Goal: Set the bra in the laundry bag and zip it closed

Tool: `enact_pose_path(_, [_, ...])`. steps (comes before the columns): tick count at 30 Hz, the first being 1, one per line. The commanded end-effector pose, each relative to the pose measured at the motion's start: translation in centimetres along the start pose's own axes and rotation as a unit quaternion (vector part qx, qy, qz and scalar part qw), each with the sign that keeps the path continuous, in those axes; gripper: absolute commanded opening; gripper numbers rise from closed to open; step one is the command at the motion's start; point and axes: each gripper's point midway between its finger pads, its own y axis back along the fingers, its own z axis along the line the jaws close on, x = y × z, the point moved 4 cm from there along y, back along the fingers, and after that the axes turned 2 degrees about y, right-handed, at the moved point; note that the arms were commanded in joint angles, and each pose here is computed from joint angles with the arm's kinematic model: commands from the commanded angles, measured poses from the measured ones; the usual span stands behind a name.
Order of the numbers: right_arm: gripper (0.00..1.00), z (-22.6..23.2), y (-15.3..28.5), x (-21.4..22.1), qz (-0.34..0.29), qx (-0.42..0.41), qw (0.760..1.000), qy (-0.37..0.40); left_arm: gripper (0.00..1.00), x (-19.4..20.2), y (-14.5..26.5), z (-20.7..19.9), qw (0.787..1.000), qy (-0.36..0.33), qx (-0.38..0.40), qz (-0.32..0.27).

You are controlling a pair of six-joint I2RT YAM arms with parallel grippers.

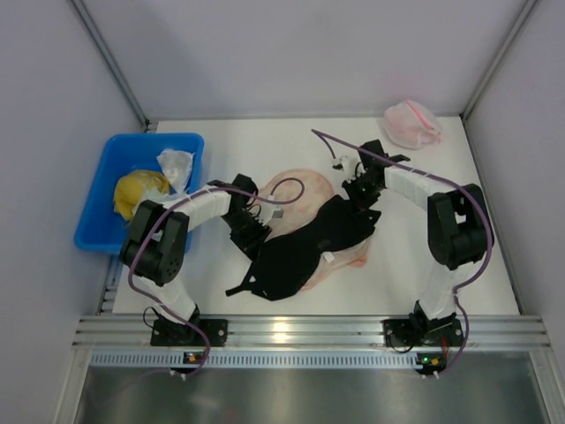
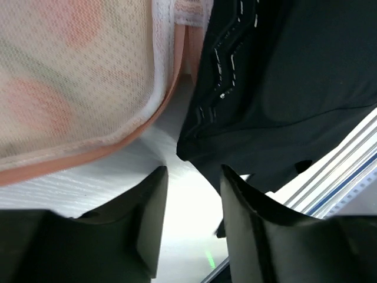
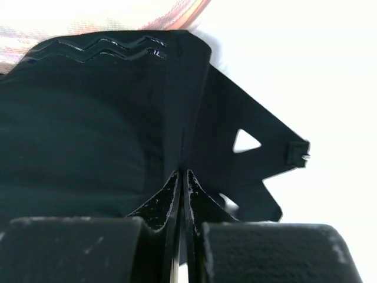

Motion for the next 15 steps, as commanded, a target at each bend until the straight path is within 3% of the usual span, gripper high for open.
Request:
enact_pose_path(1, [0.0,0.2,1.3,-1.9,-0.019,0.002,1.0,0.023,0.45,-1.1,-0.8,0.7,1.0,-0.019,-0.003,-0.014])
enact_pose_path(2, [0.0,0.4,1.7,-2.0,-0.023,-0.002,0.999,0.023,0.42,-1.2,-0.7,0.7,1.0,-0.018,-0.004,-0.015])
enact_pose_path(7, [0.0,1.6,4.9,-2.7,-0.049,-0.011,0.999,0.021,0.02,-1.3,-0.3,0.5,0.999,-0.022,-0.007,-0.023])
enact_pose_path(15, [0.0,3.5,7.3,0.2,-0.028,-0.026,0.999,0.012,0.0,-1.6,1.0,0.0,0.998,-0.033,-0.013,-0.046])
